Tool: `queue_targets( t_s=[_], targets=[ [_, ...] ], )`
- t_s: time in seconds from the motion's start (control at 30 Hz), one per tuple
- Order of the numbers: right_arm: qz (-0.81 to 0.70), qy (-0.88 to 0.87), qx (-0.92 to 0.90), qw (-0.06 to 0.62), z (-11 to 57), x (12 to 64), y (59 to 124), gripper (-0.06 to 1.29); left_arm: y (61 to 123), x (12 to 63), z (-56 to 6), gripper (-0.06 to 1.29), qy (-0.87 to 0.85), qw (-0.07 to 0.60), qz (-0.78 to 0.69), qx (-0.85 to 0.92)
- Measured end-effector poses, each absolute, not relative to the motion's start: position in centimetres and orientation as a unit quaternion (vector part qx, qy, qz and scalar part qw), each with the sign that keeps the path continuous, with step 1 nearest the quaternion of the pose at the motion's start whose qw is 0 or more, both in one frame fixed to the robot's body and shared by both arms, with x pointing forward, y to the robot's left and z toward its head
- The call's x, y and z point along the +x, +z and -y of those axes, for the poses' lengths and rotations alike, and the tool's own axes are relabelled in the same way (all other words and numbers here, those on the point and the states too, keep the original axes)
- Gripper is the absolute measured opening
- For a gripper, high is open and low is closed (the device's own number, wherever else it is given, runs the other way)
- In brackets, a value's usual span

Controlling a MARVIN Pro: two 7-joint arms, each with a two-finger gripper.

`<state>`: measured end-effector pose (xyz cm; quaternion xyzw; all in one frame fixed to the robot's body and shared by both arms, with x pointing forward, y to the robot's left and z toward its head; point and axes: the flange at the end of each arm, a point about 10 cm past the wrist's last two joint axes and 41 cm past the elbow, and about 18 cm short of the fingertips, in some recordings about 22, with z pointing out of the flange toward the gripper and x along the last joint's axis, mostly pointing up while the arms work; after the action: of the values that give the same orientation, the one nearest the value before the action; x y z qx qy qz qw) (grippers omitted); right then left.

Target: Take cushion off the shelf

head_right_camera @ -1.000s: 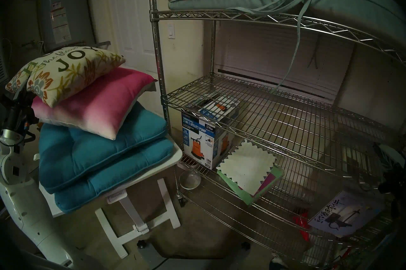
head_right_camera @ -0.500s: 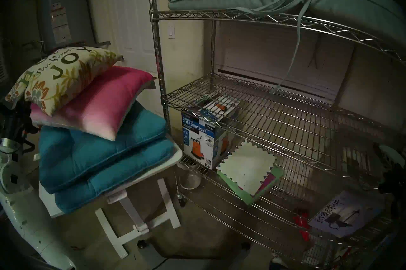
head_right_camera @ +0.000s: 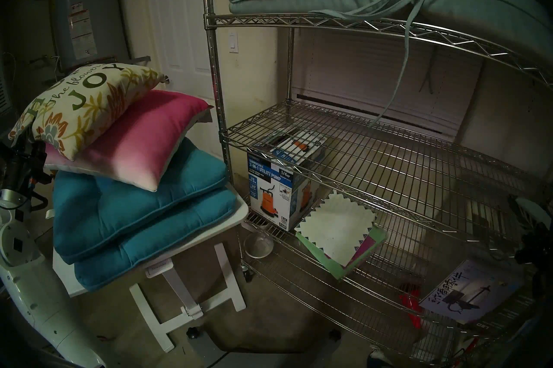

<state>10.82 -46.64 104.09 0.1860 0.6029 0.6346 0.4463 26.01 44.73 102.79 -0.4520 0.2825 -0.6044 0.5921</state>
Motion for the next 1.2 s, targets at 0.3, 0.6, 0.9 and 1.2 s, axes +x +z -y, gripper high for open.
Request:
queue_targets(
  t_s=[0.3, 0.6, 0.9, 1.2],
  targets=[
    [-0.603, 0.634, 0.186, 0.446, 46.6, 10.8, 104.1, -0.03, 103.2, 26.2, -44.4, 1.25, -0.608, 0.592, -0.281, -0.448],
    [-0.604, 0.634, 0.186, 0.446, 46.6, 10.8, 104.1, -0.03, 103.5, 26.3, -44.1, 1.25, -0.609, 0.591, -0.282, -0.447],
    [-0.604, 0.634, 0.186, 0.446, 46.6, 10.8, 104.1, -0.03, 103.7, 26.0, -43.6, 1.25, -0.604, 0.59, -0.289, -0.452],
    [-0.604, 0.634, 0.186, 0.446, 46.6, 10.8, 104.1, -0.03, 103.6, 25.3, -43.1, 1.25, -0.593, 0.584, -0.302, -0.465]
  ],
)
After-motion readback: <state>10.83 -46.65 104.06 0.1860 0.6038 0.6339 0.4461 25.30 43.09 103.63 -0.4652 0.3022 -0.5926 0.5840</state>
